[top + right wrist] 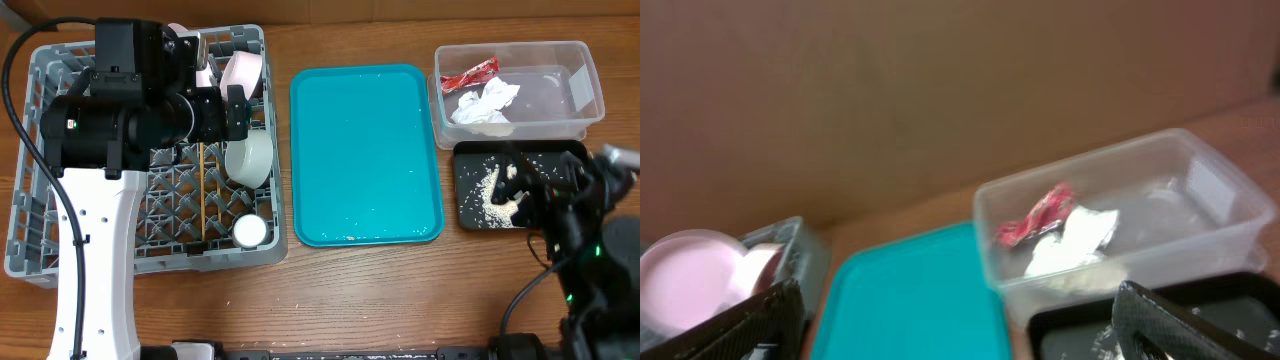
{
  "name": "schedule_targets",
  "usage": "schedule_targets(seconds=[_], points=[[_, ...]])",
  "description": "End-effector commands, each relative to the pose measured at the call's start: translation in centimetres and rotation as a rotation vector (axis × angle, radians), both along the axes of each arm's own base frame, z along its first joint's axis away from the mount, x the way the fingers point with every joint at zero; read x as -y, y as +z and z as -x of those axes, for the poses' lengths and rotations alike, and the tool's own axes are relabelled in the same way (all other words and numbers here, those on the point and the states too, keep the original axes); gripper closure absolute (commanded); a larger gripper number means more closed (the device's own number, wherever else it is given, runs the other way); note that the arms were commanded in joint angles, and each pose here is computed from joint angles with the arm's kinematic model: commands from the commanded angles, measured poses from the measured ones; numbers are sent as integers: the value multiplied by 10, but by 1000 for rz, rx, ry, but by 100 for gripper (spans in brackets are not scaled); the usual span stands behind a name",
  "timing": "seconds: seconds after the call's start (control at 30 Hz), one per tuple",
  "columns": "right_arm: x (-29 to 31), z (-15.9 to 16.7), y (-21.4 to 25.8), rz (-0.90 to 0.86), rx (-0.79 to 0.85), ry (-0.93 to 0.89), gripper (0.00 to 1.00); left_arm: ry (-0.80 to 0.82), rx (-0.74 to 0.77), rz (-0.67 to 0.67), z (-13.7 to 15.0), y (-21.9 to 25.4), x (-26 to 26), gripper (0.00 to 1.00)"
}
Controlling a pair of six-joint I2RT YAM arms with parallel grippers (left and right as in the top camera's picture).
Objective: Sort waste into correct bins and load items into the dishwasher
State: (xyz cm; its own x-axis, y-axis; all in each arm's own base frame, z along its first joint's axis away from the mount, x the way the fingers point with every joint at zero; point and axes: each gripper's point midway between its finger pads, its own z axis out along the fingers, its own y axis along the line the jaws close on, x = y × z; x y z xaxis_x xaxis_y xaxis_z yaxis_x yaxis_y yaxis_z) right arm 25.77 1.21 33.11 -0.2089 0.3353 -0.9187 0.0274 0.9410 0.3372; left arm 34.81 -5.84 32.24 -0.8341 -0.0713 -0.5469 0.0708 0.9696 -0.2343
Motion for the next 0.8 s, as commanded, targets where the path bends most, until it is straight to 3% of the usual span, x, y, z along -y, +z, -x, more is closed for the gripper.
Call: schedule_targets(seconds=[0.0,0.37,0.77], points=[[9,6,-37,14,18,-15,0,12,-3,18,0,1,0,0],[10,15,-113,16,209,-20,0,12,-3,18,0,1,0,0],[12,13,-156,17,183,-32,0,12,-3,18,0,1,0,0]])
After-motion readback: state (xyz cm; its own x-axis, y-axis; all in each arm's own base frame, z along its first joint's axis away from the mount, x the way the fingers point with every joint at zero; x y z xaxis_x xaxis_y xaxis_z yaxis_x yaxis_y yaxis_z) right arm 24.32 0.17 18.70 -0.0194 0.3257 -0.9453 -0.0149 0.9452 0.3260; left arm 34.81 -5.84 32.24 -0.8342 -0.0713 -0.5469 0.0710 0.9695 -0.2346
